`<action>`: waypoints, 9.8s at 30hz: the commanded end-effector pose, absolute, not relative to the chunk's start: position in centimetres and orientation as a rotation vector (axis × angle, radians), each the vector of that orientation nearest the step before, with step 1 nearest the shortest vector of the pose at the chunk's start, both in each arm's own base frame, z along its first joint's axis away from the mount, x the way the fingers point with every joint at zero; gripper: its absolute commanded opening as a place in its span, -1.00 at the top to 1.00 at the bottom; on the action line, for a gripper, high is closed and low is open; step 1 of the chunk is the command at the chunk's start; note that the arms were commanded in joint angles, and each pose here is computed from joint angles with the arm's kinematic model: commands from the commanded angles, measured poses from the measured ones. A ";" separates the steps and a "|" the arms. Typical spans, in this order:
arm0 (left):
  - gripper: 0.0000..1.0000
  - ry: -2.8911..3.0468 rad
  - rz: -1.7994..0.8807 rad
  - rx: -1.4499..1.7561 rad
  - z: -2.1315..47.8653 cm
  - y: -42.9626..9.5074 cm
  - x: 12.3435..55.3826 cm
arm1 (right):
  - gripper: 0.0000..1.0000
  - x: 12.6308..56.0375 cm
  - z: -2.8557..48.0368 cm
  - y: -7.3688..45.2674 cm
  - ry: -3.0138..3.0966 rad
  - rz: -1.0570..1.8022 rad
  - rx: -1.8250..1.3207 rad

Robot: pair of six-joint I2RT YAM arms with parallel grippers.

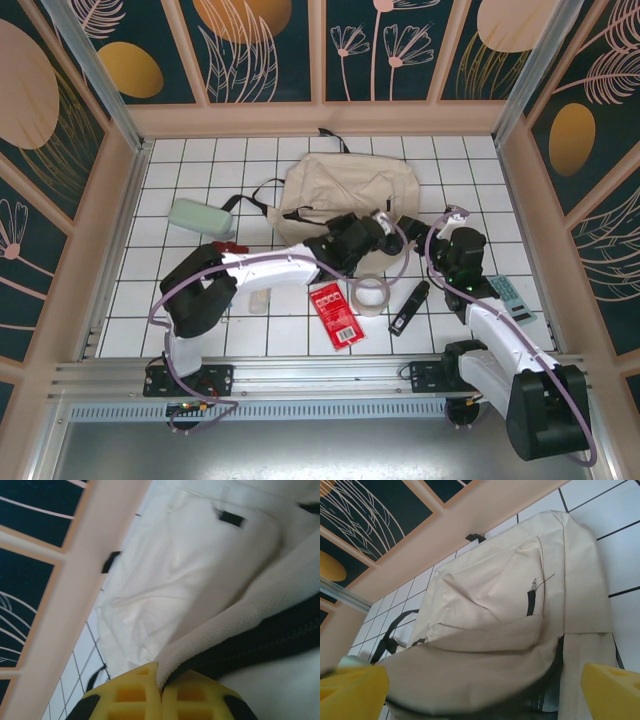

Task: Pack the student bag
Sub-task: Open the student bag at the top-center of the table, then adjust the student bag at the top-center of the table, then pick up the loose stationery from the bottom-right of the table, then place the loose stationery in the student bag, then move the student bag to the top-center of the table, then pick up the loose stationery from the bottom-center of the table.

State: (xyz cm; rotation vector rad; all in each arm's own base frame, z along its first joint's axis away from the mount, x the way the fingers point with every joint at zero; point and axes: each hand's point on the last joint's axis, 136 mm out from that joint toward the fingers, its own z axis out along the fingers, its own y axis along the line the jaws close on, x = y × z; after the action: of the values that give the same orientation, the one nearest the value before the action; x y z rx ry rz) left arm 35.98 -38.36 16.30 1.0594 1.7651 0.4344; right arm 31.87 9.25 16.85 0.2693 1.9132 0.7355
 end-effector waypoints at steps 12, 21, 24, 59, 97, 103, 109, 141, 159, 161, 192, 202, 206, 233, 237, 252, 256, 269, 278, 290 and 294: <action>1.00 1.795 0.532 0.384 28.7 -31.6 49.0 | -0.98 33.6 14.4 10.8 2.027 0.801 0.251; 1.00 1.770 0.513 0.239 33.4 -30.4 51.5 | -0.97 37.8 15.1 13.6 2.072 0.845 0.177; 1.00 1.792 0.500 0.242 32.9 -30.4 51.4 | -0.98 40.1 14.9 15.8 2.097 0.871 0.130; 1.00 1.898 0.090 0.267 34.0 -33.4 48.9 | -0.98 46.8 17.0 10.2 2.224 0.355 0.392; 1.00 1.855 -0.078 0.366 30.5 -36.1 48.4 | -0.25 16.7 4.0 7.9 2.710 0.238 0.749; 1.00 1.857 -0.072 0.366 30.7 -35.8 48.3 | 0.06 18.0 3.6 7.3 2.676 0.284 0.792; 1.00 1.860 -0.086 0.369 30.6 -36.0 48.2 | 0.29 18.6 3.8 7.1 2.663 0.311 0.807; 1.00 1.873 -0.097 0.362 32.0 -36.1 48.1 | 1.00 34.1 24.8 18.4 2.007 1.051 0.273; 1.00 1.886 -0.067 0.375 31.6 -36.1 48.4 | 1.00 36.5 31.7 13.6 1.739 1.160 0.365; 1.00 1.885 -0.069 0.374 31.8 -36.0 48.4 | 1.00 37.2 32.8 13.1 1.682 1.188 0.374; 1.00 1.905 -0.264 0.379 33.7 -39.1 48.3 | 1.00 45.4 21.4 23.4 1.675 1.134 0.510; 1.00 1.911 -0.295 0.386 33.7 -39.0 47.7 | 0.72 50.7 15.6 23.8 1.859 1.062 0.513; 1.00 1.915 -0.290 0.385 33.4 -39.0 47.8 | 0.55 51.4 13.2 23.2 1.946 1.080 0.505; 1.00 1.933 -0.246 0.358 31.9 -38.8 48.5 | -0.98 46.4 9.1 21.6 2.223 1.036 0.590; 1.00 1.933 -0.246 0.352 31.9 -38.7 48.5 | -0.98 45.9 10.7 20.4 2.236 0.937 0.562; 1.00 1.901 -0.262 0.317 34.3 -37.8 47.7 | -0.98 48.3 11.2 16.0 2.311 0.636 0.443; 1.00 1.903 -0.301 0.319 34.7 -37.7 47.0 | -0.98 50.9 10.3 13.9 2.330 0.545 0.412; 1.00 1.964 -0.278 0.354 30.1 -38.6 47.6 | -0.98 46.0 18.2 19.0 2.142 0.819 0.147; 1.00 1.976 -0.261 0.344 29.0 -38.7 48.0 | -0.98 39.5 19.8 19.3 2.112 0.838 0.077; 1.00 1.970 -0.283 0.371 28.9 -38.6 47.2 | -0.53 27.6 13.0 17.5 2.364 0.605 0.043; 1.00 1.967 -0.281 0.373 29.1 -38.4 47.1 | -0.12 24.7 10.6 17.0 2.465 0.581 0.033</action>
State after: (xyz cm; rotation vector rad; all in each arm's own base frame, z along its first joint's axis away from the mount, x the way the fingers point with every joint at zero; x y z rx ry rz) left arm 47.14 -38.51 25.17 0.4144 2.0525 -0.2240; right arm 26.90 18.45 13.24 0.0056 2.3525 0.6698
